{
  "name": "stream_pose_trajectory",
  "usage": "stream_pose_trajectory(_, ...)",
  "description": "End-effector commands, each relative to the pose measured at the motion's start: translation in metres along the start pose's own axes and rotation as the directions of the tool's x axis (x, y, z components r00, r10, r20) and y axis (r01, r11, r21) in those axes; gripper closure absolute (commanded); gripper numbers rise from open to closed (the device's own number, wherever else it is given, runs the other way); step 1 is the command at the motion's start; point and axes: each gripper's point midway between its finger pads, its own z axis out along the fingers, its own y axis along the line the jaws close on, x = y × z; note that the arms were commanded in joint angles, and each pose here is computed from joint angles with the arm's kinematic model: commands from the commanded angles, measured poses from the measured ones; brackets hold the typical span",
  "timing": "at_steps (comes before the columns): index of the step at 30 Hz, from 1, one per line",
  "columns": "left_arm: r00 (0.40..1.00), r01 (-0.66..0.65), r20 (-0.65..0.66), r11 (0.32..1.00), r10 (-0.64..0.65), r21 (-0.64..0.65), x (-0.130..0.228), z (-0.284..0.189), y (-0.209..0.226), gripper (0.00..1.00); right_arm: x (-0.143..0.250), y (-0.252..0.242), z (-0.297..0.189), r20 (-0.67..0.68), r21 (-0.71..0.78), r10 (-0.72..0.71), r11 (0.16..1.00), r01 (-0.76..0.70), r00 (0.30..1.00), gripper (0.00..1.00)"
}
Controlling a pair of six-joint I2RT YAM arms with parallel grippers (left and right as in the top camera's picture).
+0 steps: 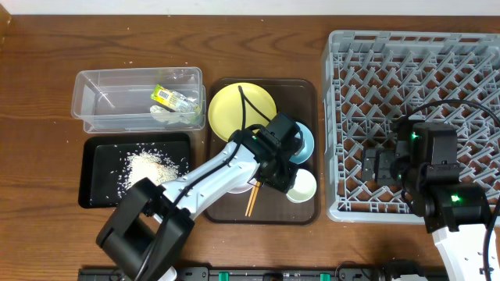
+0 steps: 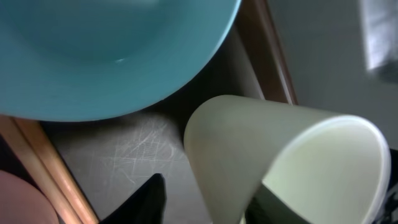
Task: Sort waste into correct bins and load items into the dishwasher rack
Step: 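Grasp the pale cup on the brown tray with the left gripper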
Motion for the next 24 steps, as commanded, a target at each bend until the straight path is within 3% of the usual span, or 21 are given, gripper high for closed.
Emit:
stream_pose_trajectory(1,1.000,0.013,-0.011,0.999,-0.013,-0.040,0.005,0.003,0.008,0.69,-0.007,-0.003,-0.005,0.020,0.007,0.002,1.000,-0.002,1.000,0.01)
stream_pose_trajectory(6,1.000,0.016,-0.017,0.998,-0.017,-0.060,0.007,0.003,0.012,0.80,-0.006,-0.003,-0.005,0.017,0.008,0.001,1.000,-0.001,1.000,0.01)
stream_pose_trajectory(9,1.000,0.016,-0.016,0.998,-0.017,-0.060,0.007,0.002,0.012,0.93,-0.006,-0.003,-0.005,0.017,0.008,0.001,1.000,-0.001,1.000,0.01)
stream_pose_trajectory(14,1.000,0.021,0.019,0.999,-0.021,-0.042,0.002,-0.017,0.007,0.94,-0.007,-0.005,-0.005,0.018,0.017,0.001,1.000,-0.001,1.000,0.01)
stream_pose_trajectory(19,0.988,0.073,0.134,0.997,-0.078,0.035,-0.015,-0.059,0.006,0.94,-0.019,-0.025,-0.007,0.082,0.133,0.074,0.988,-0.084,0.994,0.01)
stream_pose_trajectory(24,0.947,0.170,0.230,0.958,-0.223,0.230,-0.044,-0.099,0.019,0.94,-0.034,-0.012,-0.006,0.135,0.052,0.081,0.995,-0.089,0.988,0.01)
